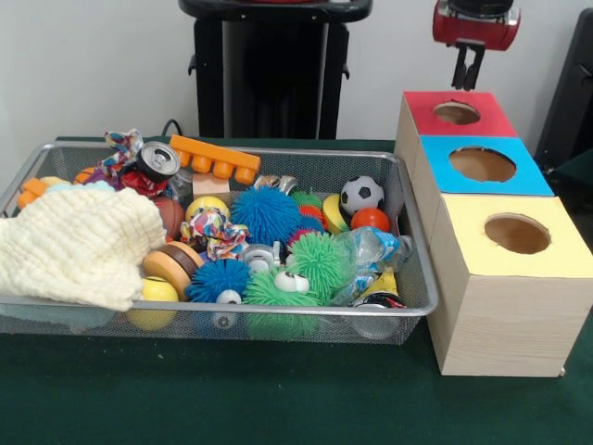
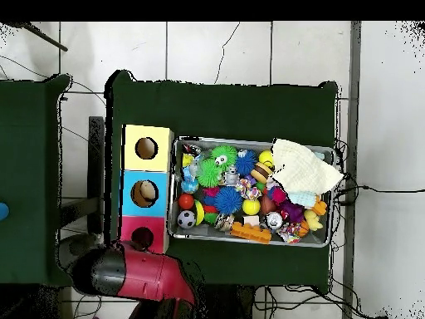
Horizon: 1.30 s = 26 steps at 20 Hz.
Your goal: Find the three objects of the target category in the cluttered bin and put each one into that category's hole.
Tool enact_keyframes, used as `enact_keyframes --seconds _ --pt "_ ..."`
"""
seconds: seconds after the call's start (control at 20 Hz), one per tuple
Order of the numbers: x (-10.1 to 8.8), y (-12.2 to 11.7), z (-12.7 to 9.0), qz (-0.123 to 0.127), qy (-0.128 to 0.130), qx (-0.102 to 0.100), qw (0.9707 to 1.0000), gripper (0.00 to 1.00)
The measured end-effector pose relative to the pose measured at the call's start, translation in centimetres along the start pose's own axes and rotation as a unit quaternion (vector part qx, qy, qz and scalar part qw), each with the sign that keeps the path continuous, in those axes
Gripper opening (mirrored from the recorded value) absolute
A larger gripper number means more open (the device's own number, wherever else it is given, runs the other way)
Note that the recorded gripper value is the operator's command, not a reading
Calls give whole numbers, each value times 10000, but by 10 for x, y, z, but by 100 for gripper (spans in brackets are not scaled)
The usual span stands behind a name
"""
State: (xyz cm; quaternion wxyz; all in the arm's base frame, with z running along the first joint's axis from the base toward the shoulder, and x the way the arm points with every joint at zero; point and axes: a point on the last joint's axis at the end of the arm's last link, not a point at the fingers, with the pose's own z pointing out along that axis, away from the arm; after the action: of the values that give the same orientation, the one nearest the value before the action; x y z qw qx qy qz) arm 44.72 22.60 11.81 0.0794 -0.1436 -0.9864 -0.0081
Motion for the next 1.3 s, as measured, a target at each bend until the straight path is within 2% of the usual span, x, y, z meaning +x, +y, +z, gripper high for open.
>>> enact_keyframes --seconds 0.2,0.3,0.6,0.7,0.95,1.0,1.3 --pt "-5 1 -20 27 39 -68 10000 0" --pt "-12 0 -27 63 -39 -102 9999 0" --pt "-44 -27 -29 332 -96 -119 9993 0" --pt "-66 -50 -28 529 -120 -115 9985 0" --pt "-96 -87 -26 813 -175 -99 9965 0" --pt "-107 -106 -25 929 -221 -79 9954 0" --pt "-131 -142 -18 1058 -434 -64 9934 0"
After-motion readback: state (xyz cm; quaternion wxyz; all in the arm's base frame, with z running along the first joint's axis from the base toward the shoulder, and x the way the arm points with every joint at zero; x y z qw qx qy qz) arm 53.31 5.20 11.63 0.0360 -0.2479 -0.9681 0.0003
